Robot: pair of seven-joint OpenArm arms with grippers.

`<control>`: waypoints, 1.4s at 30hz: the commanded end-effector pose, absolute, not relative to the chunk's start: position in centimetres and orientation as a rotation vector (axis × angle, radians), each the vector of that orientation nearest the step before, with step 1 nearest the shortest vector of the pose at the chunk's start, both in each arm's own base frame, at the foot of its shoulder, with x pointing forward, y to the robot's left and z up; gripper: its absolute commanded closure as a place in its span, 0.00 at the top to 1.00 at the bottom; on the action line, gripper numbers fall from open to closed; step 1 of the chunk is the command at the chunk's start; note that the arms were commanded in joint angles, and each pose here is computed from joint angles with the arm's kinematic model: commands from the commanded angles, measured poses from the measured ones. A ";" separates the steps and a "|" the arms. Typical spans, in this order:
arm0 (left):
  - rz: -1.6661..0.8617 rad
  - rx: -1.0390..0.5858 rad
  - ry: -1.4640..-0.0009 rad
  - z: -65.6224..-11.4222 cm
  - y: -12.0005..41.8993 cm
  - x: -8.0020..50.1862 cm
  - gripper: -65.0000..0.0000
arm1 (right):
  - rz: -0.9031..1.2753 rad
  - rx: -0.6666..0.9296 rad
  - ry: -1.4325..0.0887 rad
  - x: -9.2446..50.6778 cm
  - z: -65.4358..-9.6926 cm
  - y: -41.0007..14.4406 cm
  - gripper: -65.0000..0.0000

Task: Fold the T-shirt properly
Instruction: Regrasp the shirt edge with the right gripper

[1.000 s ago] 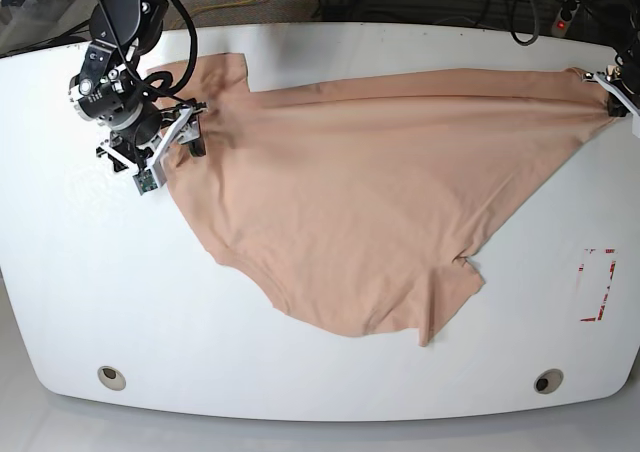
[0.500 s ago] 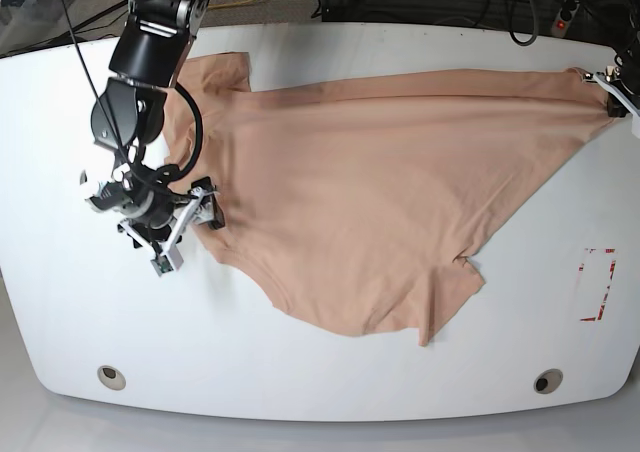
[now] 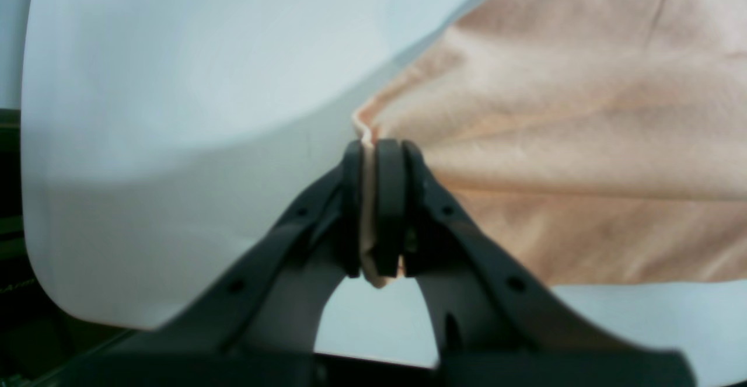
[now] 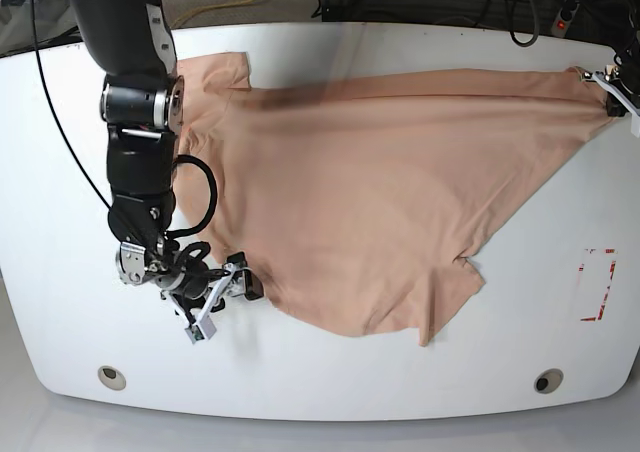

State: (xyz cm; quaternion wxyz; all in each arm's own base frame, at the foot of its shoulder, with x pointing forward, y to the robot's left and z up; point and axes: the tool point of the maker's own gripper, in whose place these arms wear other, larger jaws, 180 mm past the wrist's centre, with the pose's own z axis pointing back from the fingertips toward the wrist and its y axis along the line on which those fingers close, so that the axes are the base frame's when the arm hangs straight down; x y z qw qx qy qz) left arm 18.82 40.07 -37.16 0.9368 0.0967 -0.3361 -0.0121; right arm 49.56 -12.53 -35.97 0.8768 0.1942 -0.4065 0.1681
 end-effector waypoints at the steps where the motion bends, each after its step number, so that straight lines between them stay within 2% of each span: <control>1: -0.044 0.220 -0.725 -35.7 40.6 19.6 0.00 | 0.338 0.437 -0.895 51.2 -34.7 -12.1 0.72; 7: -0.044 0.219 -0.725 -35.7 40.6 19.6 0.00 | 0.267 0.498 -0.909 51.1 -36.7 -11.2 0.72; 16: -0.043 0.220 -0.726 -35.7 40.7 19.6 0.00 | 0.296 0.480 -0.849 49.3 -39.6 -9.4 0.73; 25: -0.043 0.220 -0.726 -35.7 40.7 19.6 0.00 | 0.317 0.529 -0.818 48.0 -40.8 -6.1 0.71; 26: -0.043 0.220 -0.726 -35.7 40.7 19.6 0.00 | 0.315 0.530 -0.819 48.0 -40.8 -6.1 0.67; 28: -0.042 0.221 -0.724 -35.7 40.7 19.6 0.00 | 0.317 0.534 -0.817 48.0 -40.8 -5.8 0.52; 33: -0.043 0.235 -0.750 -35.1 41.1 20.8 0.00 | 0.335 0.537 -0.866 48.7 -39.5 -5.4 0.00; 38: -0.097 0.330 -0.711 -35.0 42.1 21.1 0.00 | 0.366 0.470 -0.864 47.8 -40.0 -7.8 0.00; 42: -0.137 0.374 -0.734 -34.1 42.0 23.5 0.00 | 0.419 0.395 -0.846 46.1 -40.4 -9.6 0.00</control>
